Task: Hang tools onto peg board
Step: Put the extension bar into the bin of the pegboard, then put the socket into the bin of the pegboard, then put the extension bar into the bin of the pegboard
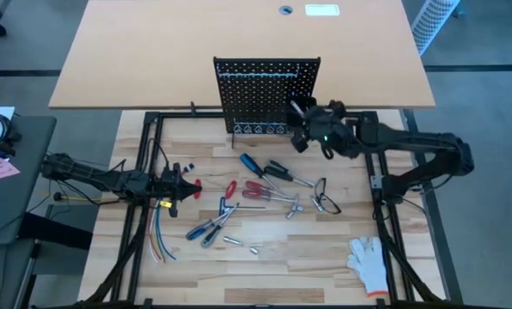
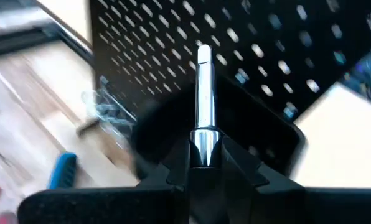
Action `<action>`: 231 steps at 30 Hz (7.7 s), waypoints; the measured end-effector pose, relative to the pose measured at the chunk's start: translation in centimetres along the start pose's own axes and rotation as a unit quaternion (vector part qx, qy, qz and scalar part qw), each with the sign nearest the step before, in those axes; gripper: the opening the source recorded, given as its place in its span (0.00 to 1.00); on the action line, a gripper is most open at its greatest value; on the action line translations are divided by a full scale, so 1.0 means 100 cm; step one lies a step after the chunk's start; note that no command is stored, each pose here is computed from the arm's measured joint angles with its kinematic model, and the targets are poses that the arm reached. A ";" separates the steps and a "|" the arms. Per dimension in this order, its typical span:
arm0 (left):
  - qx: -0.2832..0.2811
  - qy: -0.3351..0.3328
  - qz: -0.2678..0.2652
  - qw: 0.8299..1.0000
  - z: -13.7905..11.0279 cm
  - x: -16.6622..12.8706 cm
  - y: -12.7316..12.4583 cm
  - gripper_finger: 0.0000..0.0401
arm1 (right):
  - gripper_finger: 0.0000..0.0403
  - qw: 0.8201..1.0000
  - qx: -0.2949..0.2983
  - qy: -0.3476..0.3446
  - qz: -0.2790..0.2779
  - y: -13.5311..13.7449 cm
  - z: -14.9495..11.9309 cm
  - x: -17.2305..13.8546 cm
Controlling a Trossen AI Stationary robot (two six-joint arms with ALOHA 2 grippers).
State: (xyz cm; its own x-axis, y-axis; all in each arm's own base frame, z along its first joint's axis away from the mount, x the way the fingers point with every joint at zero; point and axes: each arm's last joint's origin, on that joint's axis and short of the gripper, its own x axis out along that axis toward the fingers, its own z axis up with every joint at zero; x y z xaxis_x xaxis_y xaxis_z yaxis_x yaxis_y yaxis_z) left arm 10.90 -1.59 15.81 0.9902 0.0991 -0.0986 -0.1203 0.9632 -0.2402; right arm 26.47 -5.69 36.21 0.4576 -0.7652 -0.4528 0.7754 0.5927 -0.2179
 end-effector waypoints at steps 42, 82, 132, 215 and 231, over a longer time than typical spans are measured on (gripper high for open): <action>0.002 -0.009 0.031 0.999 0.001 0.000 0.002 0.00 | 0.51 0.996 0.006 0.065 0.067 -0.012 0.025 0.019; 0.182 0.004 0.095 0.979 -0.001 -0.001 0.006 0.00 | 0.44 0.938 -0.138 0.183 0.259 0.102 -0.156 -0.068; 0.182 0.004 0.094 0.979 -0.001 -0.001 0.006 0.00 | 0.44 0.904 -0.121 0.187 0.366 0.085 -0.253 0.017; 0.182 0.004 0.095 0.979 -0.001 -0.001 0.006 0.00 | 0.53 0.993 -0.033 0.101 0.043 -0.020 0.031 0.028; 0.182 0.004 0.095 0.979 -0.001 -0.001 0.006 0.00 | 0.46 0.967 -0.186 -0.001 0.176 0.063 -0.042 -0.096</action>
State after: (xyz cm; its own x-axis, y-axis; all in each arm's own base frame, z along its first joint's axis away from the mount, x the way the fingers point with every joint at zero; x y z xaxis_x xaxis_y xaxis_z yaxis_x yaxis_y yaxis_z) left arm 10.76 -1.05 15.57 0.9519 0.2838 -0.1153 -0.2667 0.9530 0.1435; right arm 25.12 6.46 35.53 0.6666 -0.4994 -0.5534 0.3606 0.8658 -0.3469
